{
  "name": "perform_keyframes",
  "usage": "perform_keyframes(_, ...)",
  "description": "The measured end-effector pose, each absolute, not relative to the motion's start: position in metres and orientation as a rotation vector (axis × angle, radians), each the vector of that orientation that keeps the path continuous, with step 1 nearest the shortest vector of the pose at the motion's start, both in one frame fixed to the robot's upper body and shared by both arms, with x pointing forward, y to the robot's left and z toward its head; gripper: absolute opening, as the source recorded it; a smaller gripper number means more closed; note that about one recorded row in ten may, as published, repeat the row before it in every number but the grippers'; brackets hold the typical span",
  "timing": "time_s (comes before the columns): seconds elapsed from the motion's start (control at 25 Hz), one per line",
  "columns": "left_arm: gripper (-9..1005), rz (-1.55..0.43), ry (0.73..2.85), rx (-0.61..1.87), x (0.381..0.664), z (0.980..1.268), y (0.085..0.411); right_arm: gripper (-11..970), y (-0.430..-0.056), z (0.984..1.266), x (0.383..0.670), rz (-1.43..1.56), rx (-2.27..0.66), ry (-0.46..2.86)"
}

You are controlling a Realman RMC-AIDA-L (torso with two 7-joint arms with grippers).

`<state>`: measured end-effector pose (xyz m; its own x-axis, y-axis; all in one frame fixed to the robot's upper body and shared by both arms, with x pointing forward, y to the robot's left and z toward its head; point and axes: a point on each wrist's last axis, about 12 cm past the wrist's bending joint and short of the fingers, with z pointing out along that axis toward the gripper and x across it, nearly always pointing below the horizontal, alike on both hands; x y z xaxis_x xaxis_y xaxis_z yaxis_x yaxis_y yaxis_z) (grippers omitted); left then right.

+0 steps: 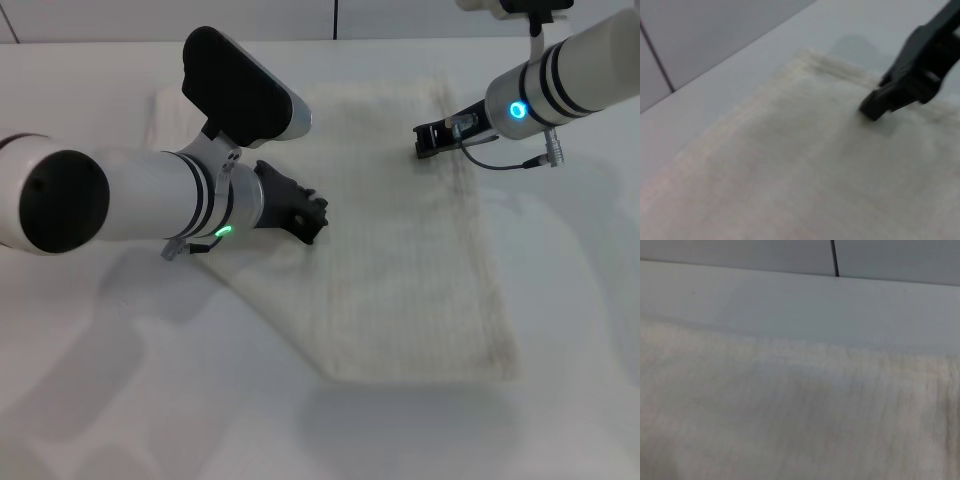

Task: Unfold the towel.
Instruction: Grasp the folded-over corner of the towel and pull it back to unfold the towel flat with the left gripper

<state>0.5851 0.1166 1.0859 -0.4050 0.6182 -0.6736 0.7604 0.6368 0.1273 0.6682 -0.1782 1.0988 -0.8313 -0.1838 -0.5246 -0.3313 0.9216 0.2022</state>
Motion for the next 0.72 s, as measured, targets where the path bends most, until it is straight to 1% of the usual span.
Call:
perform_keyframes(0.16,137,-0.268,2.15,1.081,0.575,1.107,0.118,53,-0.178,1.098,0.668,0.39,-0.368,2.568)
perform_keyframes(0.24,92,-0.256,2.154,1.08,0.573,1.111,0.118,55,-0.178,1.098,0.668,0.391,-0.369,2.569)
perform_keyframes(0.28,86,-0.205,2.172,1.061,0.566,1.124,0.122,55,-0.178,1.098,0.668,0.392,-0.37,2.57)
perform_keyframes(0.4,68,-0.122,2.209,1.026,0.557,1.141,0.129,58,-0.178,1.099,0.667,0.394,-0.372,2.573)
perform_keyframes(0.52,69,-0.063,2.27,1.0,0.549,1.149,0.134,60,-0.178,1.099,0.667,0.395,-0.374,2.573)
perform_keyframes(0.64,69,-0.032,2.311,0.982,0.545,1.15,0.138,62,-0.178,1.099,0.667,0.396,-0.374,2.573)
perform_keyframes(0.72,68,-0.001,2.378,0.95,0.542,1.148,0.143,64,-0.178,1.099,0.667,0.397,-0.375,2.574)
